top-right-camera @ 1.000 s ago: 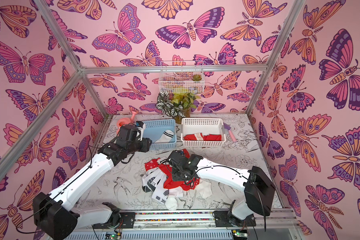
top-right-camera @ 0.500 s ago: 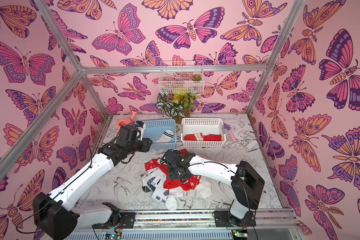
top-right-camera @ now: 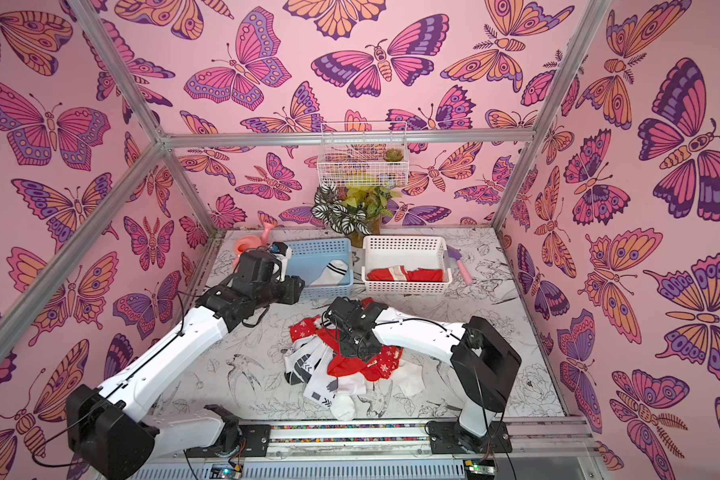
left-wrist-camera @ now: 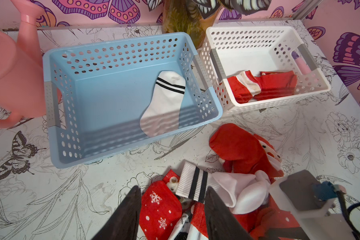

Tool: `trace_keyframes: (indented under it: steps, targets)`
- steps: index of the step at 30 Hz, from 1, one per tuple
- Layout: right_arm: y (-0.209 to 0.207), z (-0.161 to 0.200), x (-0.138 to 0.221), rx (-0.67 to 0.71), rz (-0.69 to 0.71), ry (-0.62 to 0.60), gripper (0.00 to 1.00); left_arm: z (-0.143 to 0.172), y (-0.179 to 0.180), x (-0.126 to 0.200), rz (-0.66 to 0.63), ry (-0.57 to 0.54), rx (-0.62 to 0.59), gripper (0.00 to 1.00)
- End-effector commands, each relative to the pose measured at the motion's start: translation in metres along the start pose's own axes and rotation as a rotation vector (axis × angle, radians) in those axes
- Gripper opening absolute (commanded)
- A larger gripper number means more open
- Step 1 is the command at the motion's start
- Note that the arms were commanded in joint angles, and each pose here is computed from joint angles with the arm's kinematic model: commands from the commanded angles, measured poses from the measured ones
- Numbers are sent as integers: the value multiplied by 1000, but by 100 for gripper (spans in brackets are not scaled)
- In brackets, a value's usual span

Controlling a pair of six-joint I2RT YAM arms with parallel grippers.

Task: Sort the socks into the basket by color
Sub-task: Pick up the sock at the center of the board.

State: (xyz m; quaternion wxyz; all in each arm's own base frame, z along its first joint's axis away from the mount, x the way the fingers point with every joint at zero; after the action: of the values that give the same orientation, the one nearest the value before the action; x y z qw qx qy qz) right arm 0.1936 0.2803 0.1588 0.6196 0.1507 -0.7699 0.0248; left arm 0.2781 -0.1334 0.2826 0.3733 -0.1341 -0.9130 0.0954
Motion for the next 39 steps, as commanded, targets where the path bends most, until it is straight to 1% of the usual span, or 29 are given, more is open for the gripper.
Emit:
trace_keyframes:
  steps: [1, 4, 8, 17, 26, 34, 39]
  targets:
    - [3, -7, 5, 20, -12, -12, 10, 3, -1, 2, 17, 1, -3, 52]
    - [5, -9, 13, 33, -35, -24, 4, 4, -1, 1, 16, 4, -3, 52]
    - [6, -10, 26, 57, -48, -34, 0, 3, -1, 2, 15, -2, -3, 52]
    - [3, -11, 59, 95, -49, -80, 0, 3, 0, 3, 13, -5, -5, 52]
    - [4, -18, 78, 139, -33, -109, 0, 2, 0, 4, 10, -9, -7, 52]
    - [-5, -32, 105, 178, 20, -159, 0, 2, 0, 5, 12, -11, -7, 52]
    - [-13, -41, 115, 185, 57, -186, 0, 2, -1, 7, 15, -17, -8, 52]
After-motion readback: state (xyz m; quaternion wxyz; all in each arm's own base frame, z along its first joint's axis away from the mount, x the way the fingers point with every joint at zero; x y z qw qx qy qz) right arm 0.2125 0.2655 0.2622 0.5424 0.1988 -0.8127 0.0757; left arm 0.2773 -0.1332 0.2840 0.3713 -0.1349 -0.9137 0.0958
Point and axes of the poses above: each gripper's point midway between its finger pads, its own x axis back along the fingers, its own y axis along the line the jaws close on, z = x × y, the point moved 9 cm from there along x, back along the fingers, and after that the axes turned 8 degrees about x, right-handed, at the moved point
